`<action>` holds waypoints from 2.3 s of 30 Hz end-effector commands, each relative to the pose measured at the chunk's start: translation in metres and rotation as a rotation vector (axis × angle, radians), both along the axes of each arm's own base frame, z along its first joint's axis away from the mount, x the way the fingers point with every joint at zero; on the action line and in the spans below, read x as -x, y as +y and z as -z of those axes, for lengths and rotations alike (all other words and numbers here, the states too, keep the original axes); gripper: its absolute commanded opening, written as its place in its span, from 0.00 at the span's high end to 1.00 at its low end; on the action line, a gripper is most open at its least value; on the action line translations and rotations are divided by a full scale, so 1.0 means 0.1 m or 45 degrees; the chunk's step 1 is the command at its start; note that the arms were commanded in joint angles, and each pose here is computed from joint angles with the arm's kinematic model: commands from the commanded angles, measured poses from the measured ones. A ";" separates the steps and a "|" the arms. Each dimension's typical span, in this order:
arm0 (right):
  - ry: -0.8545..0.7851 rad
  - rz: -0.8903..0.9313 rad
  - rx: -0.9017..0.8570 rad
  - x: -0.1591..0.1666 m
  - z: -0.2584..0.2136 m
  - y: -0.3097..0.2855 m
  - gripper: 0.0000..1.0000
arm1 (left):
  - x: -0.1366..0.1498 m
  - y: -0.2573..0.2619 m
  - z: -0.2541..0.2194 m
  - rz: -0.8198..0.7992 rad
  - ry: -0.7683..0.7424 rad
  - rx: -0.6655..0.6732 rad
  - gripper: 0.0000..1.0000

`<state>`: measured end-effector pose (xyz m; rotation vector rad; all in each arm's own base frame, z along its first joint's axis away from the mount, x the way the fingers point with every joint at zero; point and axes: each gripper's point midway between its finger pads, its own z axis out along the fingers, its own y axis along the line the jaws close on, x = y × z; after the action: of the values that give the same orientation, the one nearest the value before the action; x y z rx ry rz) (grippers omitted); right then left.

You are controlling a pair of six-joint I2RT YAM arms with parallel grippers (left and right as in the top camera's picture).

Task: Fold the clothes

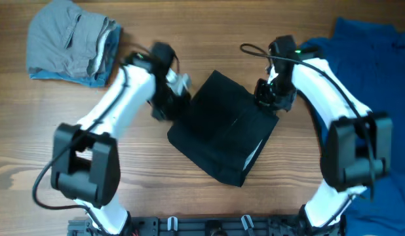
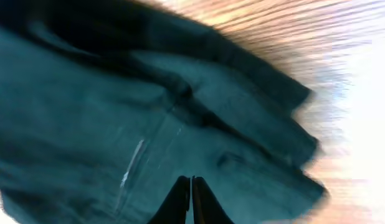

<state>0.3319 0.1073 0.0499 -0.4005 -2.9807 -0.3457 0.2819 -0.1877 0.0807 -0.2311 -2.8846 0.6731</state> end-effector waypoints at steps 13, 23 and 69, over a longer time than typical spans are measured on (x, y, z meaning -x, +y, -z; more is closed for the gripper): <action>-0.451 -0.380 -0.194 -0.33 -0.68 0.29 0.95 | -0.58 0.82 1.01 -0.937 -0.095 -0.020 0.96; -0.156 -0.173 0.017 -0.09 0.10 -0.01 0.90 | -0.67 0.34 0.18 -0.469 -0.119 0.564 0.25; -0.511 -0.218 -0.111 -0.13 -0.96 0.04 0.95 | -2.61 1.82 -2.57 -0.967 -1.515 0.456 0.96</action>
<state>0.3422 0.1130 0.1405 -0.0629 -3.3175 -0.6105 0.5000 -0.0322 0.3395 0.4288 -3.8801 1.5624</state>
